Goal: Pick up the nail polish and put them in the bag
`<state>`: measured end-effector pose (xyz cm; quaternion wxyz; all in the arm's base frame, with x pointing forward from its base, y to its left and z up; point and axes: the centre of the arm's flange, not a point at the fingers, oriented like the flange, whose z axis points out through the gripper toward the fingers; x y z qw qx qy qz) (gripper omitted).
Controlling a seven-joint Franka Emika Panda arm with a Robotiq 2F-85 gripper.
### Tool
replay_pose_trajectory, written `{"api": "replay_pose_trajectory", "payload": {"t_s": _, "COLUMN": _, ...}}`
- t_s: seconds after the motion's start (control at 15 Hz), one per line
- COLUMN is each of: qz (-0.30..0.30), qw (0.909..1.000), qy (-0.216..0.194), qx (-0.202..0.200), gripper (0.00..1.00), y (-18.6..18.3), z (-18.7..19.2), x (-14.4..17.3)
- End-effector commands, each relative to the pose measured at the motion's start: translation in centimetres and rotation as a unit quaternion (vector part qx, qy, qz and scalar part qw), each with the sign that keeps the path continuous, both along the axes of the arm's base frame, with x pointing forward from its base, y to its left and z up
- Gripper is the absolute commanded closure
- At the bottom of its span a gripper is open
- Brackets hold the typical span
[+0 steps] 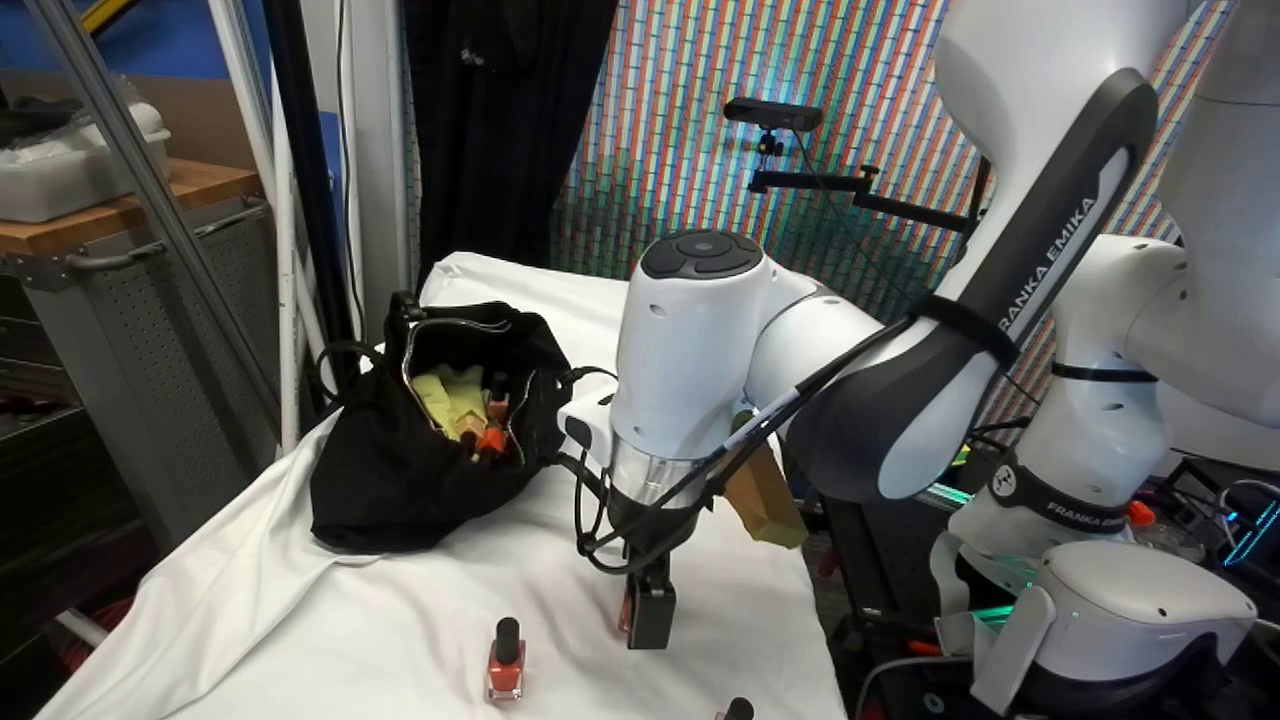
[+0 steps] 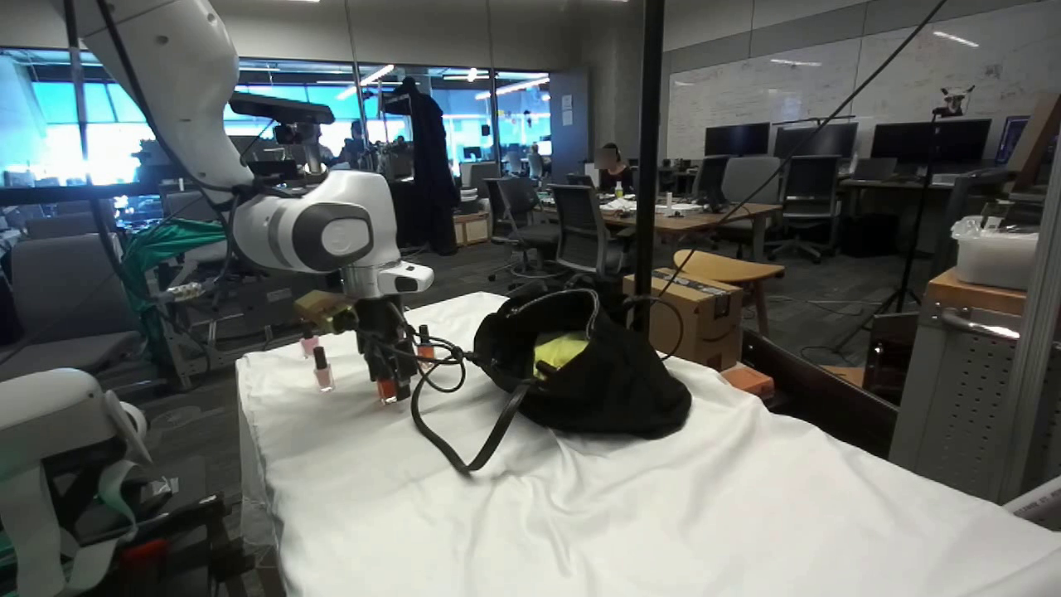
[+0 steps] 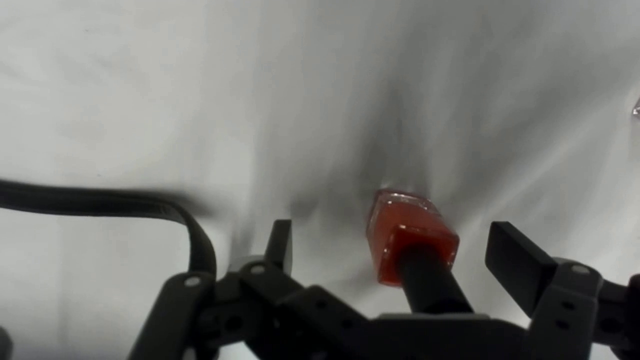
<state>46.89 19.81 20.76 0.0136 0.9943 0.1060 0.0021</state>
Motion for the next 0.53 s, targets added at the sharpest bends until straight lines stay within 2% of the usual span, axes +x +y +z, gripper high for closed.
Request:
{"api": "replay_pose_trajectory", "payload": {"t_s": 0.0, "qz": -0.006, "qw": 0.9999, "qy": -0.01, "qx": 0.002, "gripper": 0.0, "y": 0.02, "z": -0.47, "x": -0.05}}
{"api": "replay_pose_trajectory", "payload": {"t_s": 0.47, "qz": -0.009, "qw": 0.9999, "qy": -0.01, "qx": 0.001, "gripper": 0.0, "y": -0.03, "z": -0.67, "x": 0.05}}
